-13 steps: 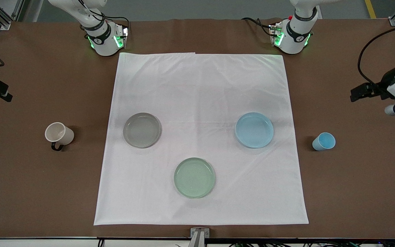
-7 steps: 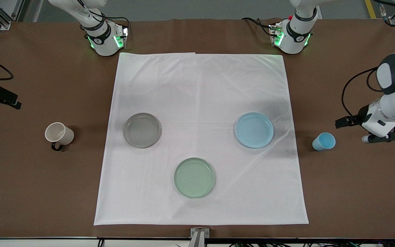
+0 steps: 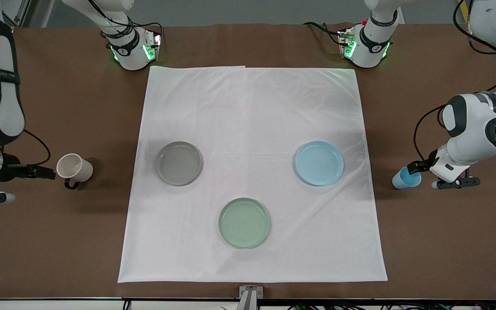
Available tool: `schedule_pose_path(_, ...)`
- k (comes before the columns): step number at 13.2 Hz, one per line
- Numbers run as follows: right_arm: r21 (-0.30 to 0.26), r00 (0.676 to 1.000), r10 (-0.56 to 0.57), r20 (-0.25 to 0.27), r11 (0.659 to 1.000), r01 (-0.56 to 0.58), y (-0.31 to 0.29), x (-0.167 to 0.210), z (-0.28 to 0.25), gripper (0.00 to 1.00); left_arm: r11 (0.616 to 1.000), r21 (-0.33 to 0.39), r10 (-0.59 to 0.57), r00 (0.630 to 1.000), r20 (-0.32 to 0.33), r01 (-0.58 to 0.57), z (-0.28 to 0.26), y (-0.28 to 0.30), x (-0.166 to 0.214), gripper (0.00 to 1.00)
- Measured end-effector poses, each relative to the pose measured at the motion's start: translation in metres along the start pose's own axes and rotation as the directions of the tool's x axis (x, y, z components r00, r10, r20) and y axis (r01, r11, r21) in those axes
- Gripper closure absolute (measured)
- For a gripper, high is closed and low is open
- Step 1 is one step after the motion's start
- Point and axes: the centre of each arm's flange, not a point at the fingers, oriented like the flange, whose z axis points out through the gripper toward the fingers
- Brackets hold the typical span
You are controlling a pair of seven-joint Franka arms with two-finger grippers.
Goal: Place blue cup in blue plate and white mug in gray plate
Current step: 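Grasp the white mug with the right gripper while the left gripper grasps the cup, then carry the blue cup onto the blue plate while the right gripper lifts the mug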
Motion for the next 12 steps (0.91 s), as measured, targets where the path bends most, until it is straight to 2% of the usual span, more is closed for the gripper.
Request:
schedule_pose_path(1, -0.004, 1.0, -0.018, -0.017, 1.0, 0.018, 0.002, 0.0, 0.029, 0.0, 1.0, -0.005, -0.006, 1.0, -0.007, 0.006, 0.009, -0.003, 0.001, 0.29)
schedule_pose_path(2, -0.007, 0.999, -0.031, -0.027, 1.0, 0.031, 0.006, -0.001, 0.053, 0.0, 1.0, -0.009, -0.01, 1.0, -0.012, 0.009, 0.017, -0.005, 0.002, 0.36)
schedule_pose_path(4, -0.01, 0.999, -0.042, -0.03, 0.999, 0.042, 0.012, -0.005, 0.087, 0.0, 1.0, -0.014, -0.01, 1.0, -0.014, 0.01, 0.028, -0.005, 0.003, 0.58)
schedule_pose_path(5, -0.011, 0.999, -0.043, -0.032, 0.999, 0.043, 0.014, -0.007, 0.099, 0.0, 1.0, -0.015, -0.01, 1.0, -0.012, 0.01, 0.031, -0.004, 0.002, 0.58)
schedule_pose_path(6, -0.012, 0.998, -0.046, -0.034, 0.999, 0.045, 0.015, -0.009, 0.109, 0.0, 1.0, -0.015, -0.01, 1.0, -0.011, 0.01, 0.032, -0.004, 0.002, 0.64)
schedule_pose_path(8, -0.013, 0.997, -0.064, -0.032, 0.998, 0.064, 0.018, -0.013, 0.123, 0.02, 1.0, -0.016, -0.009, 1.0, -0.012, 0.009, 0.032, -0.004, 0.003, 0.86)
schedule_pose_path(9, -0.013, 0.997, -0.073, -0.029, 0.997, 0.073, 0.019, -0.015, 0.127, 0.06, 1.0, -0.016, -0.008, 1.0, -0.015, 0.007, 0.03, -0.003, 0.003, 0.93)
schedule_pose_path(10, -0.012, 0.997, -0.079, -0.027, 0.997, 0.079, 0.021, -0.016, 0.128, 0.06, 1.0, -0.017, -0.005, 1.0, -0.018, 0.004, 0.028, -0.001, 0.004, 0.95)
schedule_pose_path(11, -0.012, 0.996, -0.083, -0.026, 0.996, 0.083, 0.022, -0.016, 0.129, 0.12, 1.0, -0.018, 0.0, 1.0, -0.021, 0.0, 0.024, 0.002, 0.005, 0.96)
schedule_pose_path(12, -0.011, 0.996, -0.084, -0.024, 0.996, 0.084, 0.023, -0.017, 0.13, 0.24, 1.0, -0.018, 0.007, 1.0, -0.018, -0.008, 0.018, 0.006, 0.005, 0.96)
